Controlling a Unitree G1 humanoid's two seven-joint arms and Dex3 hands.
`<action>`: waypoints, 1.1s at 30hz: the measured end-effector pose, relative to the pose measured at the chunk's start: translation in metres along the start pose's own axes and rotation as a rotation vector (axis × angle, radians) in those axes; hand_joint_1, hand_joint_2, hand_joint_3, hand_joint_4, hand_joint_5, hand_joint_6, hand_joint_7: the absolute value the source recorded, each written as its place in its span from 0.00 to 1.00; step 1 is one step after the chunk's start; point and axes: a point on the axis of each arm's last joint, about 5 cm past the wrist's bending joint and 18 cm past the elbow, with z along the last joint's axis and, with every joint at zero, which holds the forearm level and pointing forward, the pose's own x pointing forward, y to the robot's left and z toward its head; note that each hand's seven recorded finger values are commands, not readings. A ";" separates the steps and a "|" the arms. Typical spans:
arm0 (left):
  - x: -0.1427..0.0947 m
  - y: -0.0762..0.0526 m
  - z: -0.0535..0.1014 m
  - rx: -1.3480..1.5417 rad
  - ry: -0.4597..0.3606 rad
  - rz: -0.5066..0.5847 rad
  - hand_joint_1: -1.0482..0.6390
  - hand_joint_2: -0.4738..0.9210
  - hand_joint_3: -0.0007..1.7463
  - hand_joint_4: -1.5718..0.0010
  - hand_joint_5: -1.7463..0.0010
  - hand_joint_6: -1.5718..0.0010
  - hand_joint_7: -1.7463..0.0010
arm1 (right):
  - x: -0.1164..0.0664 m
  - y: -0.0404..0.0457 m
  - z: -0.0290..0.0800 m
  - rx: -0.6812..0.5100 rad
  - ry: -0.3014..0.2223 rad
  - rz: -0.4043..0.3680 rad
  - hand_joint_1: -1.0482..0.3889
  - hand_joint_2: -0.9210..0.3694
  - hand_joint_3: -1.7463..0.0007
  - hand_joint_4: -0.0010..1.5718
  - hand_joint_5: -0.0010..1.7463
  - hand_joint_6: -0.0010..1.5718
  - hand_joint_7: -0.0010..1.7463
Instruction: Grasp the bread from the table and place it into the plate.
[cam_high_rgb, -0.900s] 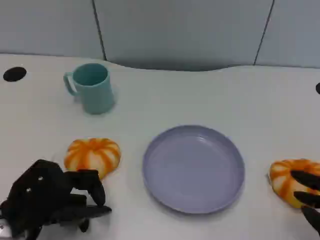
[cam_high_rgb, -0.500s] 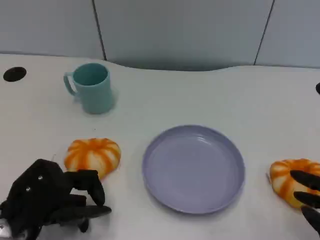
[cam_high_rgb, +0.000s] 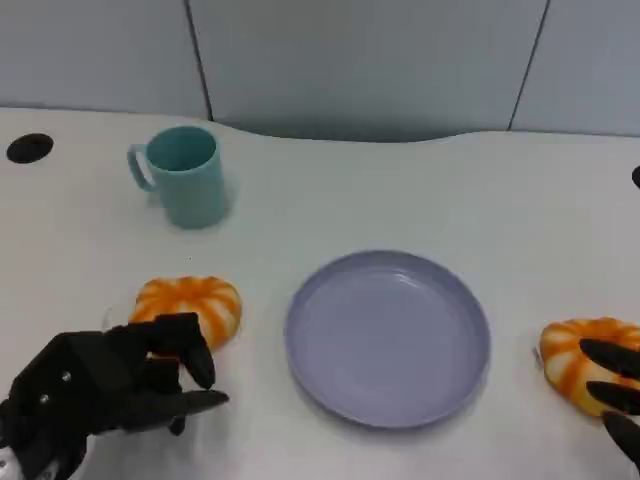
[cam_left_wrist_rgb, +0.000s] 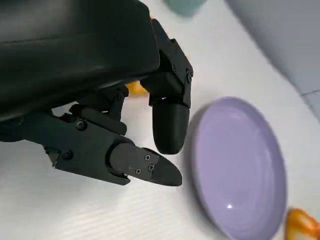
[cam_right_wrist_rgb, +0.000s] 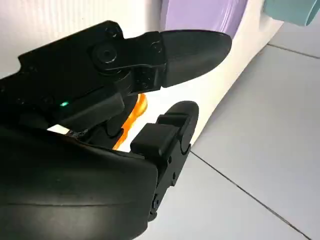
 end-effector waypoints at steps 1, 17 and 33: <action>-0.001 0.000 0.000 0.016 -0.033 0.021 0.43 1.00 0.03 0.50 0.00 0.63 0.00 | 0.000 0.0004 0.000 0.000 0.000 -0.001 0.45 0.00 0.80 0.60 0.00 0.50 0.00; 0.002 0.010 0.027 0.928 -0.271 0.275 0.35 0.99 0.03 0.68 0.05 0.76 0.18 | 0.001 0.0127 0.007 -0.015 -0.009 -0.003 0.45 0.00 0.79 0.59 0.00 0.50 0.00; 0.025 0.021 0.081 1.281 -0.006 -0.049 0.16 0.93 0.00 1.00 0.95 0.95 1.00 | 0.000 0.0121 0.009 0.000 -0.002 -0.007 0.46 0.00 0.79 0.59 0.00 0.50 0.00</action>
